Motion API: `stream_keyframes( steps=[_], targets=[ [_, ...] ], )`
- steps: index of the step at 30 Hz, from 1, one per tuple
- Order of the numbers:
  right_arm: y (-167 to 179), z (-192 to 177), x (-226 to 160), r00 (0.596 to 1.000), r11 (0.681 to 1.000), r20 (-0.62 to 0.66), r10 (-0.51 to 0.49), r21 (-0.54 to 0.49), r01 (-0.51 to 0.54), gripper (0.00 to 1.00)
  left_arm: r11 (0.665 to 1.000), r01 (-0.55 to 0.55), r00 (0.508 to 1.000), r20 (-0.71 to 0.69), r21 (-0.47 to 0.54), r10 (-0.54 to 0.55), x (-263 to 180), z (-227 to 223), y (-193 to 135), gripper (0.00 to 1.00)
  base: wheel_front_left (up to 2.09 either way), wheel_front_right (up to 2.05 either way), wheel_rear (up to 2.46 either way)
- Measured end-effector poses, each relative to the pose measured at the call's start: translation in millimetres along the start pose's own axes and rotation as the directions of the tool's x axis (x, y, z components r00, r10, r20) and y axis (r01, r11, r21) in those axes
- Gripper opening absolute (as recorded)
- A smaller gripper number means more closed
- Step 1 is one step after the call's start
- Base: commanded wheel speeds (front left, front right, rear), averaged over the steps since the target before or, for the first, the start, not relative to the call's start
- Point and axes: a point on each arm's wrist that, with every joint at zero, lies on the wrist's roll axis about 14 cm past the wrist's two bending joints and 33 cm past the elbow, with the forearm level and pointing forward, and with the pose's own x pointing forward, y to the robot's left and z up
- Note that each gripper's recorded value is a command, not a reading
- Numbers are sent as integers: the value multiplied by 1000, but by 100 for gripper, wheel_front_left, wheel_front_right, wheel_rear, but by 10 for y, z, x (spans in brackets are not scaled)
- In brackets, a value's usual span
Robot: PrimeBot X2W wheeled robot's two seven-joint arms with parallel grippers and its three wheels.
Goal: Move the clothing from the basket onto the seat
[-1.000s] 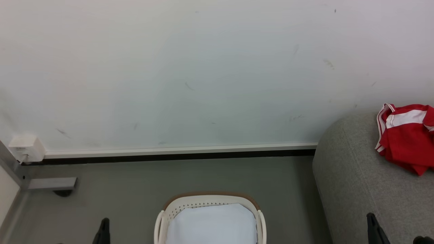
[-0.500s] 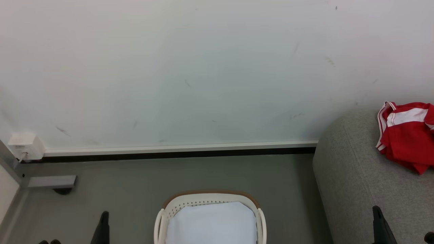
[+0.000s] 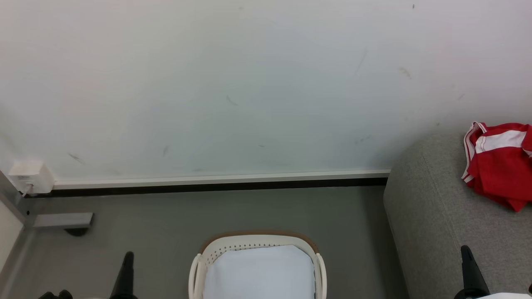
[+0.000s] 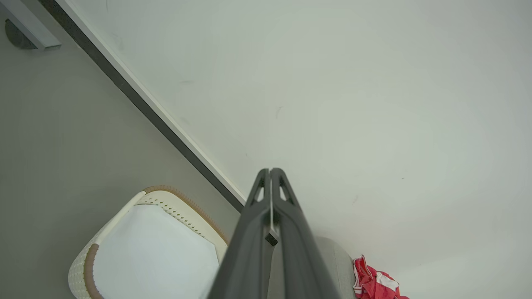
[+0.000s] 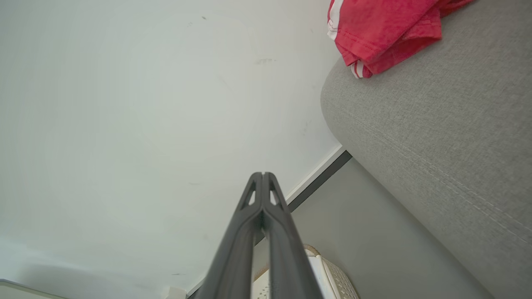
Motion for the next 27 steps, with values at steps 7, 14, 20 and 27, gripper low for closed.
stream_keyframes(
  steps=[7,14,20,27],
  targets=[
    [-2,19,13,1000,997,-1,-2,75,2,0,997,5,1000,-3,-73,-5,34,10,-27,0,0,0,0],
    [32,48,51,1000,989,2,7,146,-7,0,989,10,1000,-5,-144,-11,62,17,-54,0,0,0,0],
    [44,67,69,1000,979,4,11,204,-12,0,980,17,1000,-7,-200,-19,89,22,-83,0,0,0,0],
    [59,81,85,1000,964,3,18,266,-18,0,965,24,1000,-12,-262,-28,114,23,-110,0,0,0,0]
  ],
)
